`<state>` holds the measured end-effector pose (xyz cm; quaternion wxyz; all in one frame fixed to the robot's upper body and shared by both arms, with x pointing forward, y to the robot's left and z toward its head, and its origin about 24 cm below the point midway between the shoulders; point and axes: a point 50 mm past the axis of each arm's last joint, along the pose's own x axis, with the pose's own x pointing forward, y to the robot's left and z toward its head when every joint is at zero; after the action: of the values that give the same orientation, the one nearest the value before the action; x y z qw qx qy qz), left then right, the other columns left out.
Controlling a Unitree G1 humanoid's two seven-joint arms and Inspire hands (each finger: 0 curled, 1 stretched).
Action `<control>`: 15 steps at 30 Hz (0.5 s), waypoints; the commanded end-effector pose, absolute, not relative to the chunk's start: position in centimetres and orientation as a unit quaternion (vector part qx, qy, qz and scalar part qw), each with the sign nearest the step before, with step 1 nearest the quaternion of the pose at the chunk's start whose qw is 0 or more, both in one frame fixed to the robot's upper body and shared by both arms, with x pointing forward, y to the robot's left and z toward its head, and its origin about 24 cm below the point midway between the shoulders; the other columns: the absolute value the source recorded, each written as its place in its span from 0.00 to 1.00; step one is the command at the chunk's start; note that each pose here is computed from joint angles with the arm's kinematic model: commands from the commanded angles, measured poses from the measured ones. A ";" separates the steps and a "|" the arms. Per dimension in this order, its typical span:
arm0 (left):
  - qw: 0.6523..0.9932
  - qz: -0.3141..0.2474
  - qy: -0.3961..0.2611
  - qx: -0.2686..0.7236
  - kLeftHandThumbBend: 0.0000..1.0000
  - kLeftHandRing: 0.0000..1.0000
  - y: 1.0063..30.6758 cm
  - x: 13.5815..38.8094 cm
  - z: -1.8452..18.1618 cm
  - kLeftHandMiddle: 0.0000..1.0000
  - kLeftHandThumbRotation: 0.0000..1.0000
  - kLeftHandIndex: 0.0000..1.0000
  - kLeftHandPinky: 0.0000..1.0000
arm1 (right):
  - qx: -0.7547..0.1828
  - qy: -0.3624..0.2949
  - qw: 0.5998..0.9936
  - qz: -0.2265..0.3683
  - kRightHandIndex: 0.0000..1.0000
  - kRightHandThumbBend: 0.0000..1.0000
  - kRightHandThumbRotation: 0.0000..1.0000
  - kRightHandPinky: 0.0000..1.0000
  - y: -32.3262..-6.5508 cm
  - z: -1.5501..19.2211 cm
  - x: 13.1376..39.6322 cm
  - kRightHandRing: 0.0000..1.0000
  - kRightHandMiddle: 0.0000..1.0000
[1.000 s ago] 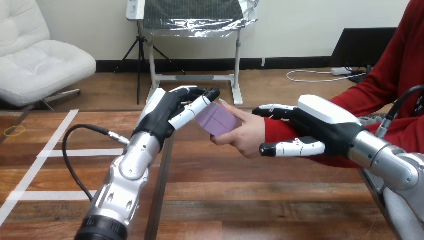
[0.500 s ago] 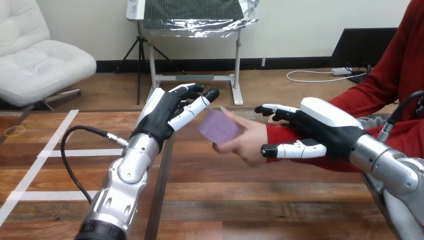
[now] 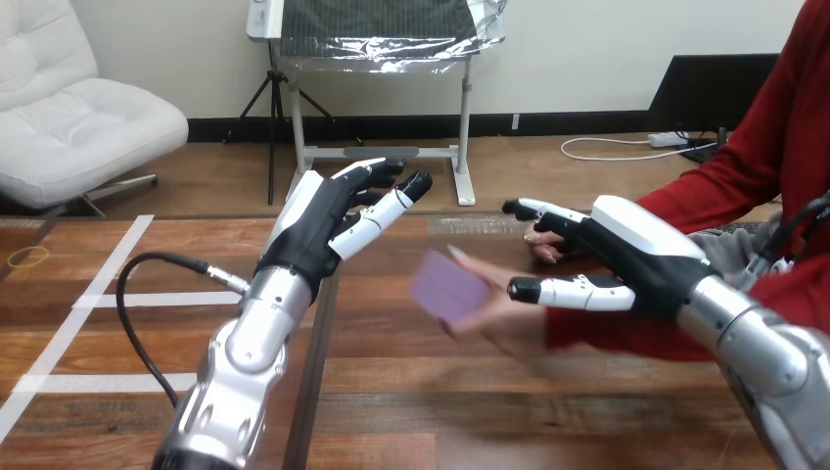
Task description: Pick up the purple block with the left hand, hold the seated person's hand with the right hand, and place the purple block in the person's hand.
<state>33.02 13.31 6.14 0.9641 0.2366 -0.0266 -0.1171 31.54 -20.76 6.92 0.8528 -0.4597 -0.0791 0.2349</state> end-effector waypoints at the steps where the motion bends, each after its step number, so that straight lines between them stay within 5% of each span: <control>1: 0.964 -0.100 -0.105 0.221 0.73 0.85 13.3 32.8 8.6 0.85 0.87 0.84 0.75 | -0.416 -0.158 0.874 0.196 0.96 1.00 1.00 0.78 -19.6 9.6 32.0 0.91 0.95; 15: 0.961 -0.085 -0.172 0.198 0.75 0.83 13.4 30.4 8.7 0.85 0.96 0.84 0.71 | -0.336 -0.221 0.897 0.184 0.97 1.00 1.00 0.83 -18.5 10.3 30.6 0.93 0.96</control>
<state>30.95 13.31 6.44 0.9681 0.2072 -0.0993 -0.1004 30.52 -19.12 7.54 0.8901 -0.3791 -0.1403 0.2104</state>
